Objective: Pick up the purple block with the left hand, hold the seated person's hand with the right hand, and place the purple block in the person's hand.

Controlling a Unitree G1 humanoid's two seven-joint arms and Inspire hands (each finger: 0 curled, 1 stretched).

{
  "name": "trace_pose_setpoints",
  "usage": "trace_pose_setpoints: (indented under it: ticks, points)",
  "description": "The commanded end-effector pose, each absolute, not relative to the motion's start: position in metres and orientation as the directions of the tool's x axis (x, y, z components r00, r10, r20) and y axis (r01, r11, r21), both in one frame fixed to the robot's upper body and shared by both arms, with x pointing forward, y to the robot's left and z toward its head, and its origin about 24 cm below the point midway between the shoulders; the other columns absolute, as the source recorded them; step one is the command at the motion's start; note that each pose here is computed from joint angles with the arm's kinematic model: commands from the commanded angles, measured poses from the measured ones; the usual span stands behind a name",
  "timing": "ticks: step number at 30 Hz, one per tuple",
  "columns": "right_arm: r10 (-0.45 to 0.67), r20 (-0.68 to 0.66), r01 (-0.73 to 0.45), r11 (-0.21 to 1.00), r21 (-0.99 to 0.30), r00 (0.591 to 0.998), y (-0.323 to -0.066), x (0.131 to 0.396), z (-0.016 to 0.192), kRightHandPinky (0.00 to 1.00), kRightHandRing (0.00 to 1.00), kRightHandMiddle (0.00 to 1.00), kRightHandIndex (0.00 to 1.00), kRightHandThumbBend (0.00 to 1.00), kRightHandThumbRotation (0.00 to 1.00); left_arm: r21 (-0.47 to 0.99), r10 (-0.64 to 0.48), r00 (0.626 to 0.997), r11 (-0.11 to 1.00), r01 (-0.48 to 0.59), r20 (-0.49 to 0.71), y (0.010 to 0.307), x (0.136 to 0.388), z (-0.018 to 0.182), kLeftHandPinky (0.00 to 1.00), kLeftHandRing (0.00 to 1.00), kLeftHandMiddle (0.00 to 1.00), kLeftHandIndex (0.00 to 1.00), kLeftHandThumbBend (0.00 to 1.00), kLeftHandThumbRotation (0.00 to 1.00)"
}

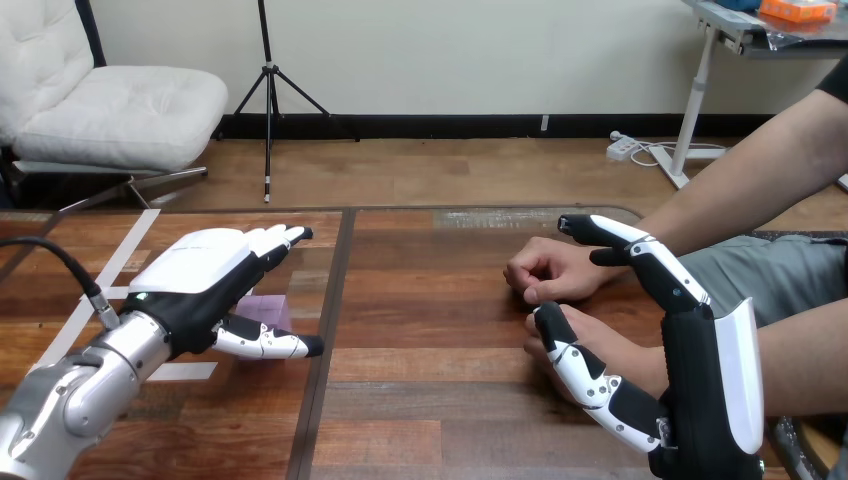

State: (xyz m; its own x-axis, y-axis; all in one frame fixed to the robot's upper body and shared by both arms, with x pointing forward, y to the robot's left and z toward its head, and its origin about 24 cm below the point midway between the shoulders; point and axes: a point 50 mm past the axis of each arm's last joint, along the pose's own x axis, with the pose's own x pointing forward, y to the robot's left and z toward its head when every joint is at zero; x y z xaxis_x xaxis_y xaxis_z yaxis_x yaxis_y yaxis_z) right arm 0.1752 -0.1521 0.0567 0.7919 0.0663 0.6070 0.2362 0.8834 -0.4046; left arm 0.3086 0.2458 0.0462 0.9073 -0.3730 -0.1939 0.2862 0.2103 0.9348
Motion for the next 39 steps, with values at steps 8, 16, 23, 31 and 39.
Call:
trace_pose_setpoints:
  ticks: [8, 16, 23, 31, 39]
  points:
    - [0.062, 0.646, 0.252, 0.889, -0.382, 0.761, -0.153, 0.184, 0.066, 0.65, 0.72, 0.74, 0.72, 0.42, 0.37, 0.947, -0.374, 0.918, 0.226, 0.226, -0.13, 0.242, 0.331, 0.07, 0.89, 0.94, 0.94, 0.93, 0.77, 0.49]
    - [0.063, 0.644, 0.254, 0.887, -0.387, 0.762, -0.154, 0.184, 0.066, 0.65, 0.72, 0.73, 0.71, 0.42, 0.36, 0.947, -0.372, 0.919, 0.228, 0.227, -0.131, 0.242, 0.332, 0.068, 0.88, 0.93, 0.93, 0.92, 0.78, 0.48]
    - [0.065, 0.642, 0.254, 0.884, -0.392, 0.764, -0.155, 0.184, 0.066, 0.64, 0.72, 0.73, 0.71, 0.42, 0.36, 0.945, -0.365, 0.92, 0.228, 0.233, -0.139, 0.242, 0.332, 0.066, 0.87, 0.92, 0.93, 0.92, 0.78, 0.47]
    - [0.068, 0.64, 0.252, 0.883, -0.395, 0.766, -0.155, 0.184, 0.065, 0.65, 0.72, 0.73, 0.71, 0.42, 0.37, 0.947, -0.359, 0.923, 0.223, 0.231, -0.14, 0.243, 0.333, 0.064, 0.86, 0.92, 0.93, 0.92, 0.77, 0.47]
    - [0.07, 0.637, 0.25, 0.882, -0.398, 0.767, -0.155, 0.183, 0.065, 0.65, 0.73, 0.74, 0.71, 0.42, 0.38, 0.948, -0.345, 0.926, 0.214, 0.234, -0.151, 0.243, 0.334, 0.062, 0.86, 0.92, 0.93, 0.92, 0.77, 0.46]
